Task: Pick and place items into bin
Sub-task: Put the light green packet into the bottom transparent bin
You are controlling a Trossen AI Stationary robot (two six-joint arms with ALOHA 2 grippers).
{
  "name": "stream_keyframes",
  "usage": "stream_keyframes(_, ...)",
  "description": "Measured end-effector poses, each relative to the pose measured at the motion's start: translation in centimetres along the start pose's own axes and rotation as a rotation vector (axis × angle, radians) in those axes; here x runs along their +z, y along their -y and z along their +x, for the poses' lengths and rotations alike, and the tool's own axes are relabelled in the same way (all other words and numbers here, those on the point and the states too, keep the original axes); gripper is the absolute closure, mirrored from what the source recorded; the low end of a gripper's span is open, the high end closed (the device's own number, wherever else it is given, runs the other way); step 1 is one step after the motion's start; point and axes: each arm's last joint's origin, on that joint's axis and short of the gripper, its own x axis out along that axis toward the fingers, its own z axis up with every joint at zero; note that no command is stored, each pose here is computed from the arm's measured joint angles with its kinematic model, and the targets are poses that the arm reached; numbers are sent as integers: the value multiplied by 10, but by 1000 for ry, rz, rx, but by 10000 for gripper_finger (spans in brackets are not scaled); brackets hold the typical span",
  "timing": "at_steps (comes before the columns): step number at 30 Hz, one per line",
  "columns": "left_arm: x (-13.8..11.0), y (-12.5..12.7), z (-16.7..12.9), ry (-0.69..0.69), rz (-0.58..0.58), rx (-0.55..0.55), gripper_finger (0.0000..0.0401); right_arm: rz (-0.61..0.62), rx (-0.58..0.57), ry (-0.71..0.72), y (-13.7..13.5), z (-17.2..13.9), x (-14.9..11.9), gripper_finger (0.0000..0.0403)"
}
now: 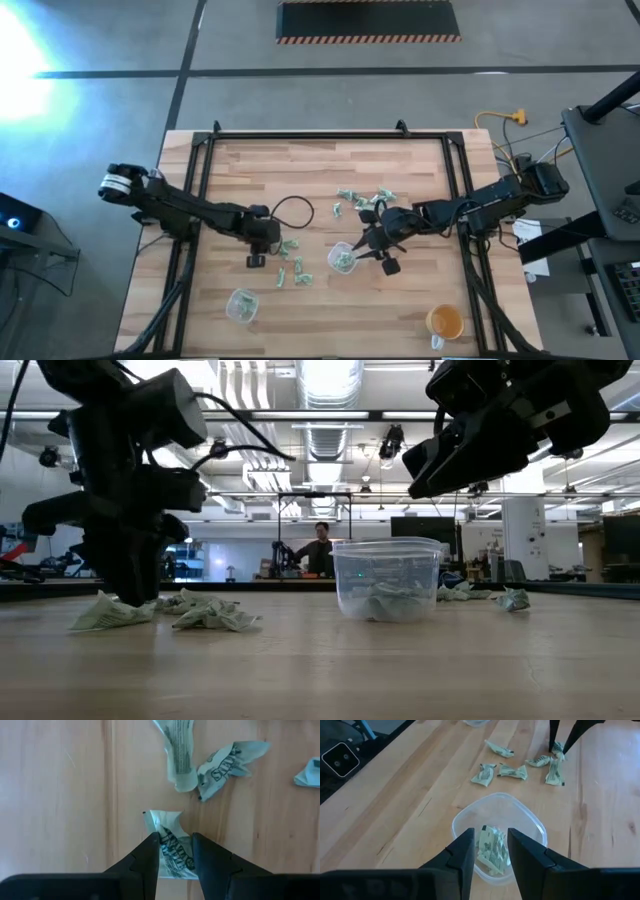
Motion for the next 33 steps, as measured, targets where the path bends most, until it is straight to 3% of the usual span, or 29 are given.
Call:
stream_keyframes(8, 1, -3, 7, -32, 31, -1, 310, 2, 2, -4, -1, 0, 0, 305)
stream_keyframes(16, 5, -4, -10, 43, 40, 13, 393, 3, 2, -8, -1, 0, -1, 316)
stream_keyframes(33, -5, 9, -55, 108, 42, -41, 399, 24, 5, -38, -1, 0, -4, 329)
